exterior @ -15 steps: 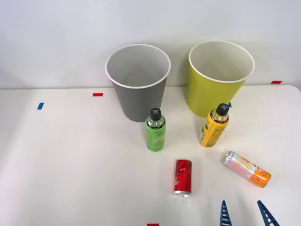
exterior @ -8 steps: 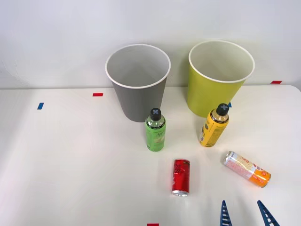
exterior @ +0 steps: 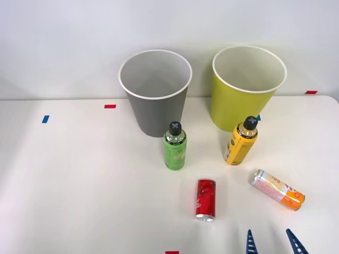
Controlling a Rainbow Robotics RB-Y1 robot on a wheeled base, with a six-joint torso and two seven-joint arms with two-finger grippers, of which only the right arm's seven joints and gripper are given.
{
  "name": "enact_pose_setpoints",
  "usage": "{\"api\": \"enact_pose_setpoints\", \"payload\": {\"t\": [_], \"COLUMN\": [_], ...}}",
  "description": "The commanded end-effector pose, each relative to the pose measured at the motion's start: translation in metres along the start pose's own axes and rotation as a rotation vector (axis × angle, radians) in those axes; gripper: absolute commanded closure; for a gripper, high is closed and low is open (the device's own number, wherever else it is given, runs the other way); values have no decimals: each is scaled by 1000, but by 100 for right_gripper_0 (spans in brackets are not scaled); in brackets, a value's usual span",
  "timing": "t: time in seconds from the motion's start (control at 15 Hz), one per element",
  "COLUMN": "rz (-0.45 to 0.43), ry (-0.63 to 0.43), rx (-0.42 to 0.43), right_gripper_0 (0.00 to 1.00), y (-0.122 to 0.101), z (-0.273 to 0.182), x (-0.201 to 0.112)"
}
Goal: Put cans in the gray bin, plastic bottles in the light green bin
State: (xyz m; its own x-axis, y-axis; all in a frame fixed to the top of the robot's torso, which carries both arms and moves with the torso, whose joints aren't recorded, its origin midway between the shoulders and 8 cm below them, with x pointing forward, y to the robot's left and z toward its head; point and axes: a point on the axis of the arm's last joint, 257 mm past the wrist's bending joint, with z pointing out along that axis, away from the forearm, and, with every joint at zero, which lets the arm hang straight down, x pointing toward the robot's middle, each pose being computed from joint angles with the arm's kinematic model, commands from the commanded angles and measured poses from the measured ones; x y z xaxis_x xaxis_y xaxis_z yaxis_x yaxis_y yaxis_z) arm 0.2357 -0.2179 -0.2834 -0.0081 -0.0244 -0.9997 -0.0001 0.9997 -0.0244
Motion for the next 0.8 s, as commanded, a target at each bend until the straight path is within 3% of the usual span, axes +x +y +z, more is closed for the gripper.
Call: {"api": "enact_pose_setpoints", "payload": {"t": [0.07,0.27,0.4,0.6,0.8], "rz": [-38,-65,-28,121,133], "ry": [-62,-7,55,117,174], "rx": [-6,15,34,75,92], "right_gripper_0": [19,19,19,19,19], "y": [-8,-23,-26,-30,-38], "z": [13,36,49,62,80], "x": [-22,-34,-41,-44,-57]}}
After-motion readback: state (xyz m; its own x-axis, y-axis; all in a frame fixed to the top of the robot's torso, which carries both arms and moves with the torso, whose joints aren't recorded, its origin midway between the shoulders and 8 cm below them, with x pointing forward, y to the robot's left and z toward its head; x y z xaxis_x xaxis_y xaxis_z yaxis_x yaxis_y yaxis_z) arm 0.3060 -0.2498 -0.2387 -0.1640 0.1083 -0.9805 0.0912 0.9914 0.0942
